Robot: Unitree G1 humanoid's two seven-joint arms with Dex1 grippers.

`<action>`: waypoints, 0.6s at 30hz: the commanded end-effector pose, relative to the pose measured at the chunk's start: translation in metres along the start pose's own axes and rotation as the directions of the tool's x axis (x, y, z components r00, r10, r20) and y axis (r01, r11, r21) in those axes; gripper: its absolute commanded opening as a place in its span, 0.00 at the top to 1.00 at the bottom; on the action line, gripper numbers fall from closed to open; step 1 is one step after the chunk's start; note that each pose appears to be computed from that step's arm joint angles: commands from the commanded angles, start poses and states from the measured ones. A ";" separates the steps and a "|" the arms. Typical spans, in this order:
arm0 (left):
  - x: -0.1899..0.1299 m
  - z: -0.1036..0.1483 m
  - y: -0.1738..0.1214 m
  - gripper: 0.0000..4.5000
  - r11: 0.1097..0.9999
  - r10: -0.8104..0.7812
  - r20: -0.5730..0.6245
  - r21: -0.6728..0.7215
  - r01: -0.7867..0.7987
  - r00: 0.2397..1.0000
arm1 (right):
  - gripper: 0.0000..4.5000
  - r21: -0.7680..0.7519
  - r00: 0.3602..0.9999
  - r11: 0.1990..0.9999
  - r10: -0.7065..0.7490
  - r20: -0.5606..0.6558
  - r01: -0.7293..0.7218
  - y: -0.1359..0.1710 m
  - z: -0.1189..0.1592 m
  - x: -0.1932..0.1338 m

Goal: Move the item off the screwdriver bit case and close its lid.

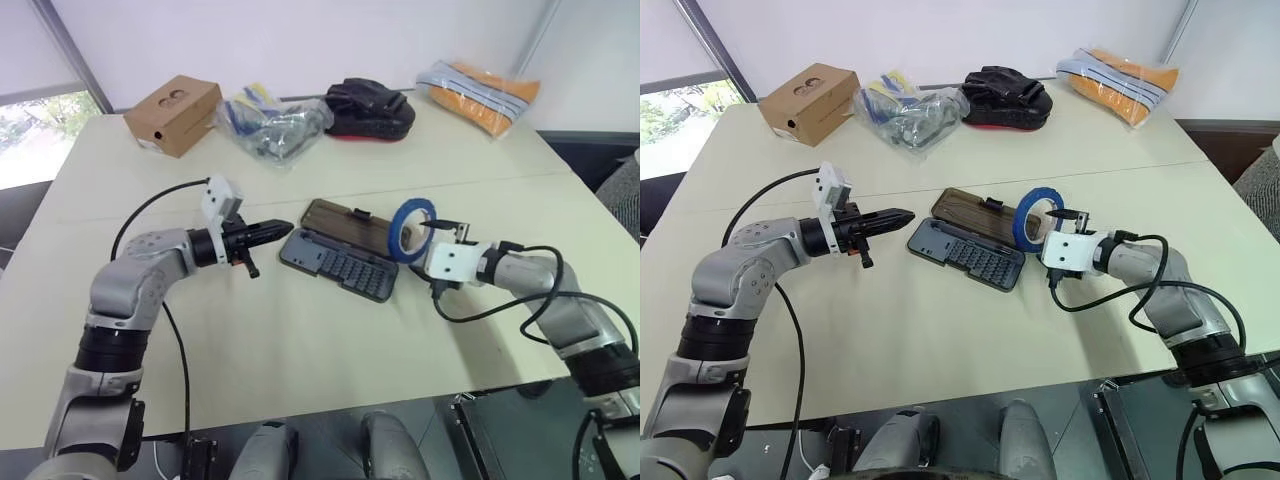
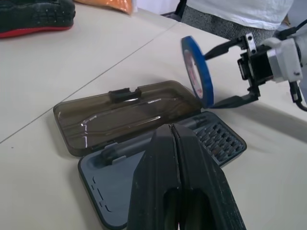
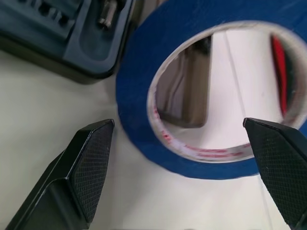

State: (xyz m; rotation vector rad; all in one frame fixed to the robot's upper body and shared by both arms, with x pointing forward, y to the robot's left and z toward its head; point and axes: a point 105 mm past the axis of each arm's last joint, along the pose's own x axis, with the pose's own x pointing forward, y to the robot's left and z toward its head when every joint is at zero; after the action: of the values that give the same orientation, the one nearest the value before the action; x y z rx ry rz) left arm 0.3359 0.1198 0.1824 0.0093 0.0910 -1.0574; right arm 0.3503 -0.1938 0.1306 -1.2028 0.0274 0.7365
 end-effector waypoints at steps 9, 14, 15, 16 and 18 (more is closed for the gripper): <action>-0.002 0.010 -0.003 1.00 0.999 0.006 0.029 0.032 -0.007 1.000 | 0.01 -0.007 0.999 0.999 -0.031 0.032 0.031 -0.004 0.007 0.004; -0.002 0.010 -0.003 1.00 0.999 0.010 0.029 0.033 -0.011 1.000 | 0.01 -0.018 0.998 0.998 -0.052 0.029 0.052 -0.006 0.004 0.009; -0.002 0.010 -0.003 1.00 0.999 0.010 0.029 0.033 -0.011 1.000 | 0.01 -0.020 0.998 0.998 -0.055 0.027 0.055 -0.006 0.003 0.009; -0.002 0.010 -0.003 1.00 0.999 0.010 0.029 0.033 -0.011 1.000 | 0.01 -0.025 0.998 0.998 -0.061 0.023 0.062 -0.007 0.002 0.010; -0.002 0.009 -0.004 1.00 0.999 0.010 0.027 0.032 -0.011 1.000 | 0.01 -0.031 0.998 0.997 -0.068 0.017 0.068 -0.008 -0.001 0.010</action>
State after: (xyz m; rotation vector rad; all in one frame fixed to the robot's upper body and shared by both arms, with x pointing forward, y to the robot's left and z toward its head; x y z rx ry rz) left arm 0.3369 0.1198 0.1833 0.0137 0.0856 -1.0384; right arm 0.3594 -0.1891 0.1268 -1.2024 -0.0170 0.7127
